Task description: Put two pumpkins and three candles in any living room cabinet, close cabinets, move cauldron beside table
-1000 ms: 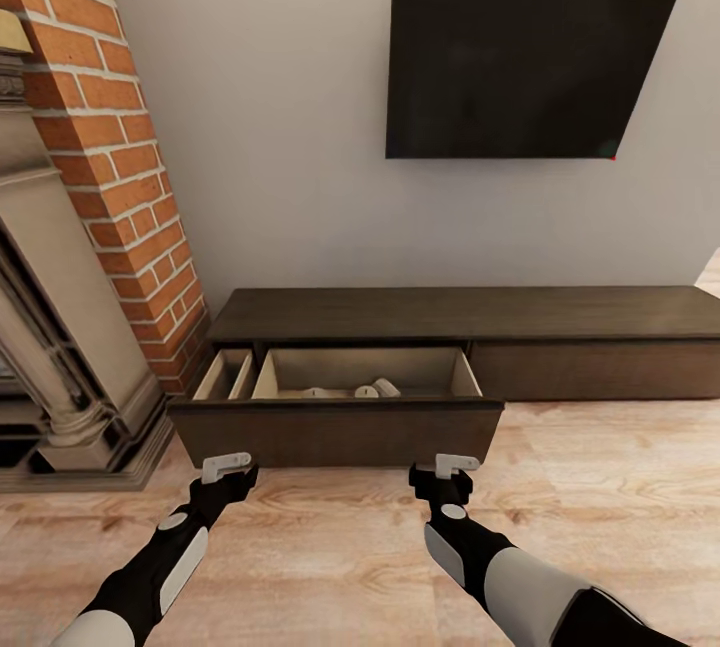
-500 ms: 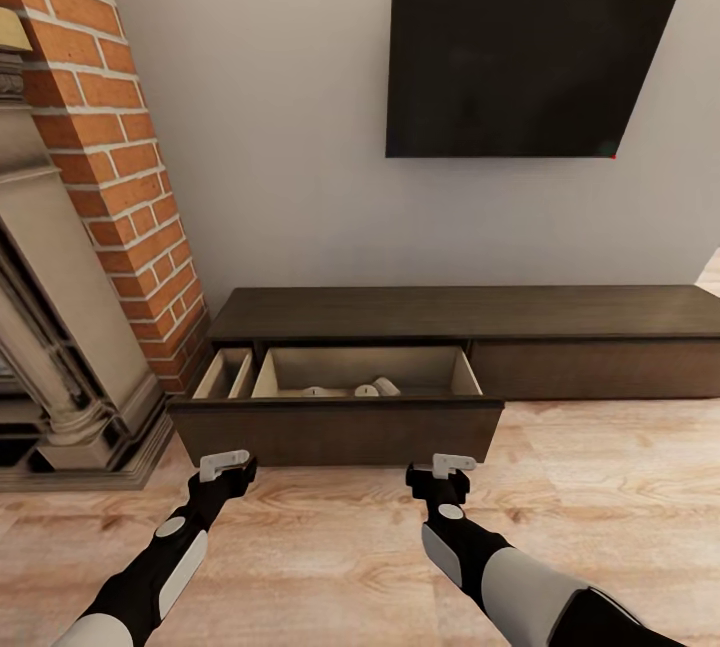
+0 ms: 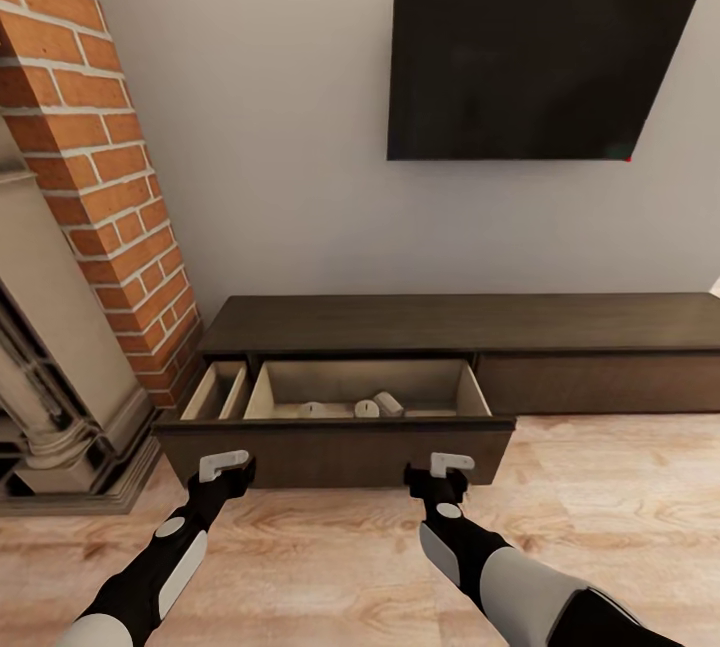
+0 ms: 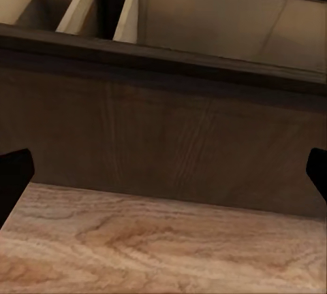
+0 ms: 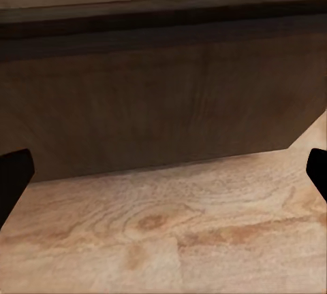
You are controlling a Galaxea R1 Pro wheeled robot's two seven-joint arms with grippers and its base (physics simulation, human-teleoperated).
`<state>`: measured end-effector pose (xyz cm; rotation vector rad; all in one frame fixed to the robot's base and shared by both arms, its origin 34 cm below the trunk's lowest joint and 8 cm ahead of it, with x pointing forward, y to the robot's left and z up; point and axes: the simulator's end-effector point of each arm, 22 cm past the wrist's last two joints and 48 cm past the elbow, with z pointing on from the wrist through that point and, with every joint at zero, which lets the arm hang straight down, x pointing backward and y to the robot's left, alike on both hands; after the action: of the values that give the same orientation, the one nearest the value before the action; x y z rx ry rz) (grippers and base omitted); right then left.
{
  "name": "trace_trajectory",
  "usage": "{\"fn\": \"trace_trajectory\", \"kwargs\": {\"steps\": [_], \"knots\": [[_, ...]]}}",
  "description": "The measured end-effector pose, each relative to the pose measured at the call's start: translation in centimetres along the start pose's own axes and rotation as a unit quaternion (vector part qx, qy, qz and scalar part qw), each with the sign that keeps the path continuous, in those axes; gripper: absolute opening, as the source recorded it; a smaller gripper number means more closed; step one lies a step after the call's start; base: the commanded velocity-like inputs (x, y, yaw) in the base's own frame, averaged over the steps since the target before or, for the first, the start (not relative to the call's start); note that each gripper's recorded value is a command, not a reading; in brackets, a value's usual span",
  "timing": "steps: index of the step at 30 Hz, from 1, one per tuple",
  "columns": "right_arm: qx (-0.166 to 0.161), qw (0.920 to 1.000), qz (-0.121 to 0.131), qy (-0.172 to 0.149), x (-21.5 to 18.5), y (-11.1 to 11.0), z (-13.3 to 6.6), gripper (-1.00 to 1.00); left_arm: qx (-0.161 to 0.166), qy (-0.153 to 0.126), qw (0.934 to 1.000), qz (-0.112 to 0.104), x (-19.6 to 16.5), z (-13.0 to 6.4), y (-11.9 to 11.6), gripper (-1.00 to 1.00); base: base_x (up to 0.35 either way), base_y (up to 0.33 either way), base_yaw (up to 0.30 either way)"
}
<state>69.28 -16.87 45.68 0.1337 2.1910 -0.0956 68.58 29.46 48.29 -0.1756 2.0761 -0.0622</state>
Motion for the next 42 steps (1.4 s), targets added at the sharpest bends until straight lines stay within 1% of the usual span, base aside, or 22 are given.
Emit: {"fn": "trace_trajectory", "kwargs": {"steps": [5,12,16,18,21,23,34,36,39,42], "knots": [[-0.004,1.0000,0.002,0.000,-0.1,0.3,0.0,1.00,0.002,0.000,1.0000,0.000,0.0,0.0,-0.1,1.00,0.020,0.000,0.000],[-0.004,1.0000,0.003,0.000,1.3,0.2,0.6,1.00,0.002,0.000,1.0000,0.000,1.5,0.5,0.1,1.00,0.002,0.000,0.000],[-0.001,0.9999,0.011,0.001,2.2,0.1,1.0,1.00,0.003,0.001,1.0000,0.000,2.3,0.7,0.2,1.00,0.000,0.000,0.000],[0.002,0.9998,0.018,-0.004,2.3,0.0,1.2,1.00,0.003,0.001,1.0000,0.000,2.7,0.8,0.3,1.00,0.000,0.000,0.000],[0.008,0.9989,0.037,-0.029,1.8,-0.6,1.5,1.00,0.003,0.001,1.0000,0.000,3.4,1.0,0.4,1.00,0.000,0.000,0.000],[0.009,0.9984,0.042,-0.036,1.9,-0.7,1.6,1.00,0.002,0.003,1.0000,0.001,4.1,1.1,0.5,1.00,0.000,0.000,0.000],[0.007,0.9981,0.037,-0.048,3.7,-0.5,2.5,1.00,0.003,0.007,1.0000,0.006,6.9,1.8,0.9,1.00,0.000,0.000,0.000],[0.007,0.9981,0.037,-0.049,4.2,-0.5,2.6,1.00,0.007,0.007,0.9999,0.009,7.3,1.9,0.8,1.00,0.000,0.000,0.000],[0.008,0.9980,0.039,-0.049,4.8,-0.6,2.9,1.00,0.031,0.010,0.9994,0.015,8.3,1.9,-0.1,1.00,0.000,0.000,0.000],[0.010,0.9978,0.045,-0.048,4.8,-0.6,2.9,1.00,0.053,0.013,0.9984,0.017,8.7,1.8,-0.9,1.00,0.000,0.000,0.000]]}}
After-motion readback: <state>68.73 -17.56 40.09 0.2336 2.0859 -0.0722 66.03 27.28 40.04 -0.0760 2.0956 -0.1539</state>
